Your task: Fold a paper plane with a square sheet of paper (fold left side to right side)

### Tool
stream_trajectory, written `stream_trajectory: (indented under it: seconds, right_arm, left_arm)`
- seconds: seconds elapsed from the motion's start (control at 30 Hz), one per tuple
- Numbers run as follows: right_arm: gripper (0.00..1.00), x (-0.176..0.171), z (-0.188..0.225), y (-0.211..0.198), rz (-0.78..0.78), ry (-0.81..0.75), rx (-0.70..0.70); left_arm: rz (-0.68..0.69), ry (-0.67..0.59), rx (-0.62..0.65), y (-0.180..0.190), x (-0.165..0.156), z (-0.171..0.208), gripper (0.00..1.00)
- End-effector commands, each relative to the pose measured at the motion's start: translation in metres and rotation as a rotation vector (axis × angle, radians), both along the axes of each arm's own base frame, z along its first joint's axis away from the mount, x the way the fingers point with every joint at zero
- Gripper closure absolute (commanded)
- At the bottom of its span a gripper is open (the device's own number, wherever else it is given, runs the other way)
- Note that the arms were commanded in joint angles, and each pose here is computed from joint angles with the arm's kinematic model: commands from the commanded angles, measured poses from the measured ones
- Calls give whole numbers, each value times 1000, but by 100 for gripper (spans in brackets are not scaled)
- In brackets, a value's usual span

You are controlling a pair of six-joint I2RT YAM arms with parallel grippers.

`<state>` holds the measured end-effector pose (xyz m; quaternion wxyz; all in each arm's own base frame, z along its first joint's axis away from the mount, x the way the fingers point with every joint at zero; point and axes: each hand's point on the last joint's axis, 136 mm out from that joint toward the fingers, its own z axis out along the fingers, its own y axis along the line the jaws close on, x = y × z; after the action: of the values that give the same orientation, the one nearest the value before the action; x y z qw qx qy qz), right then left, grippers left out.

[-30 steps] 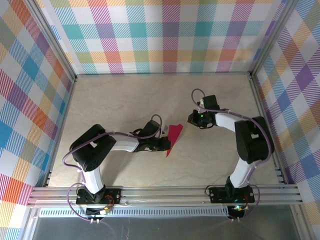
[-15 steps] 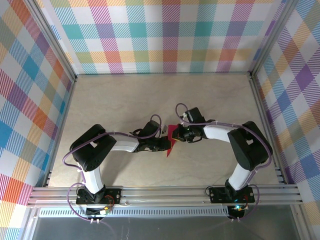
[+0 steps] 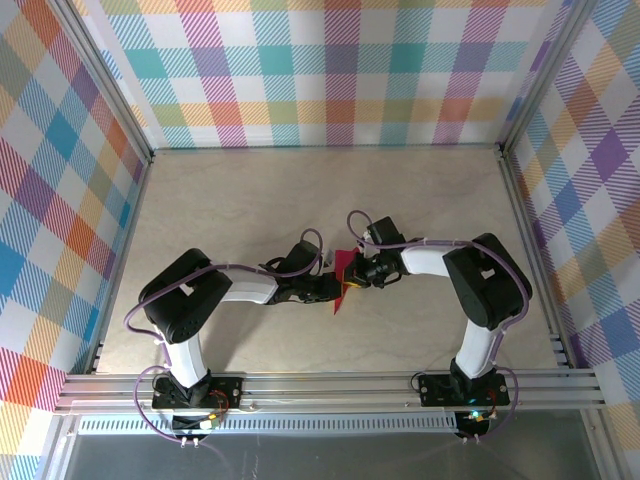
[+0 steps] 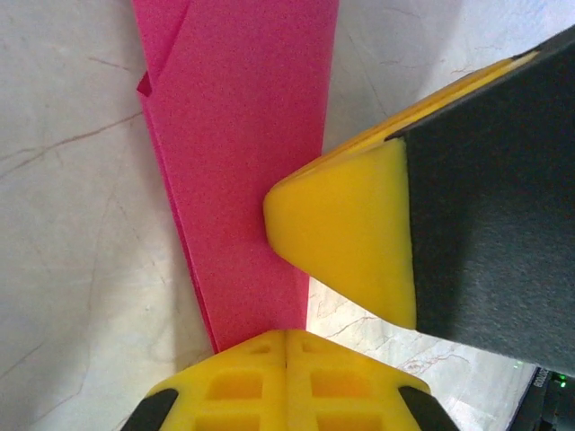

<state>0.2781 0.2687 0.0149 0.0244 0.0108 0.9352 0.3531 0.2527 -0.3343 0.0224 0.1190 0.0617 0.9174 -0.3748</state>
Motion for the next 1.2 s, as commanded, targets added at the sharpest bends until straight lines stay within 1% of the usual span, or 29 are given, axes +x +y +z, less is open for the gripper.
stream_trajectory:
  seconds: [0.0,0.07,0.13,0.33,0.47,0.5,0.57,0.63,0.7,0.77,0.9,1.17]
  right_arm:
    - [100,-20,-35,-24,27,78,-159]
    - [100,-21,-38,-27,31,82,-181]
    - [100,-22,-40,-28,34,82,-190]
    - [100,-22,-40,-28,38,79,-188]
    - [100,-22,-39,-28,38,80,-187]
    - [100,-23,-40,-28,37,81,-189]
    - [100,-22,-40,-29,36,81,-192]
    - [100,-23,-41,-30,35,83,-197]
    - [100,-24,-42,-30,36,87,-199]
    - [100,-24,-43,-30,37,89,-202]
    - [100,-25,-45,-32,40,92,-215]
    - [100,-27,-48,-36,45,98,-238]
  left_arm:
    - [-25,14,58,12,-8,10,97]
    - [-31,-14,65,15,-5,24,94]
    - [-37,-30,56,17,-5,37,89]
    - [-60,-11,28,20,-19,42,70]
    - [-81,12,-4,15,-29,42,67]
    - [-89,16,-24,11,-31,44,68]
    - [-108,22,-61,3,-35,49,75]
    - [-119,27,-85,-4,-38,52,86]
    - [-125,29,-101,-8,-38,54,95]
    - [-131,39,-110,-13,-39,53,99]
    - [-141,57,-103,-20,-40,43,100]
    - [-137,79,-71,-22,-37,28,100]
